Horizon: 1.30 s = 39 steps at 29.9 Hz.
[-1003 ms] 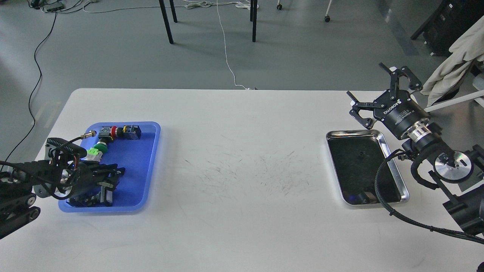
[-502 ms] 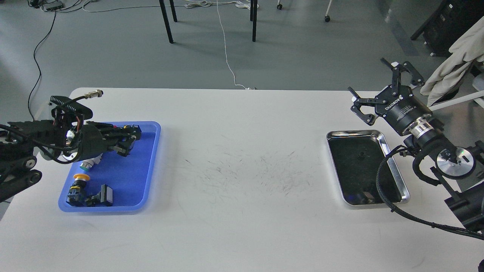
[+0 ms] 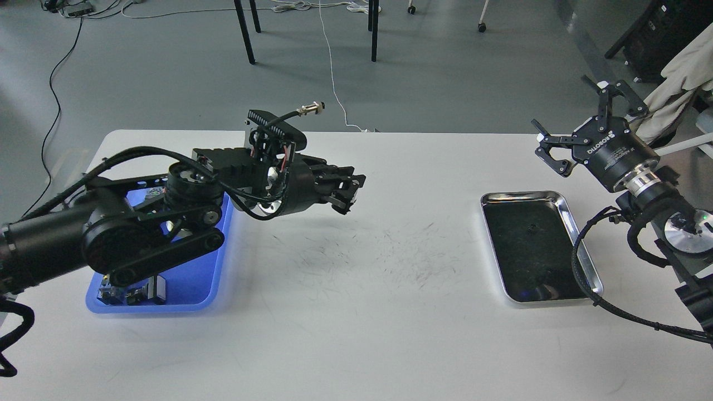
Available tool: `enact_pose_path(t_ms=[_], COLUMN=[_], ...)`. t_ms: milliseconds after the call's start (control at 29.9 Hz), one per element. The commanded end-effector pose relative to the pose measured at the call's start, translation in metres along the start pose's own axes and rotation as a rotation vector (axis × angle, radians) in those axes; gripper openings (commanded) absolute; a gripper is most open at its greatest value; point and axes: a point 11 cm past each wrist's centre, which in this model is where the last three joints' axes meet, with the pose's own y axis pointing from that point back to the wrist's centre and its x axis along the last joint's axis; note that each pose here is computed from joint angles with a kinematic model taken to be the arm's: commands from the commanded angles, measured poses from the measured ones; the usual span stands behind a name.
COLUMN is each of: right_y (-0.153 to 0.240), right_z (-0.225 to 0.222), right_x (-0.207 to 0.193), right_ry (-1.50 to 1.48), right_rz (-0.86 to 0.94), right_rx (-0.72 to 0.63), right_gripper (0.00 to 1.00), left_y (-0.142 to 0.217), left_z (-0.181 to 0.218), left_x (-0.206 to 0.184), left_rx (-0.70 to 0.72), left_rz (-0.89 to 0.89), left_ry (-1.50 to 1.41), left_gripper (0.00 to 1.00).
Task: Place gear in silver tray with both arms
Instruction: 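Carry the second gear with the left gripper toward the table center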
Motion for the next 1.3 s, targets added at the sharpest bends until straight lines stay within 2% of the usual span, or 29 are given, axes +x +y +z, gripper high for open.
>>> enact_pose_path(t_ms=[0, 100, 234, 401, 636, 970, 1271], right_y=[0.001, 0.002, 0.002, 0.002, 0.003, 0.003, 0.002], right_z=[-0.001, 0.000, 0.001, 0.000, 0.003, 0.003, 0.005], right_x=[0.002, 0.003, 0.003, 0.002, 0.003, 0.003, 0.003], right_ry=[0.004, 0.003, 0.001, 0.002, 0.000, 0.000, -0.004], right_rz=[0.005, 0.008, 0.008, 0.006, 0.008, 0.009, 0.007], right_rx=[-0.001, -0.004, -0.005, -0.002, -0.007, -0.009, -0.009], right_gripper=[0.98, 0.98, 0.98, 0.98, 0.98, 0.98, 0.98], left_y=[-0.028, -0.045, -0.066, -0.080, -0.081, -0.086, -0.083], left_z=[0.019, 0.027, 0.074, 0.112, 0.115, 0.091, 0.105], left_x=[-0.024, -0.045, -0.056, -0.056, -0.070, -0.081, -0.081], left_rx=[-0.023, -0.023, -0.104, -0.172, -0.167, -0.088, -0.100], left_rz=[-0.048, -0.079, -0.087, -0.084, -0.111, -0.120, -0.091], left_ry=[-0.004, 0.030, 0.020, 0.027, -0.011, 0.025, 0.043], left_gripper=[0.00, 0.00, 0.00, 0.00, 0.01, 0.01, 0.02])
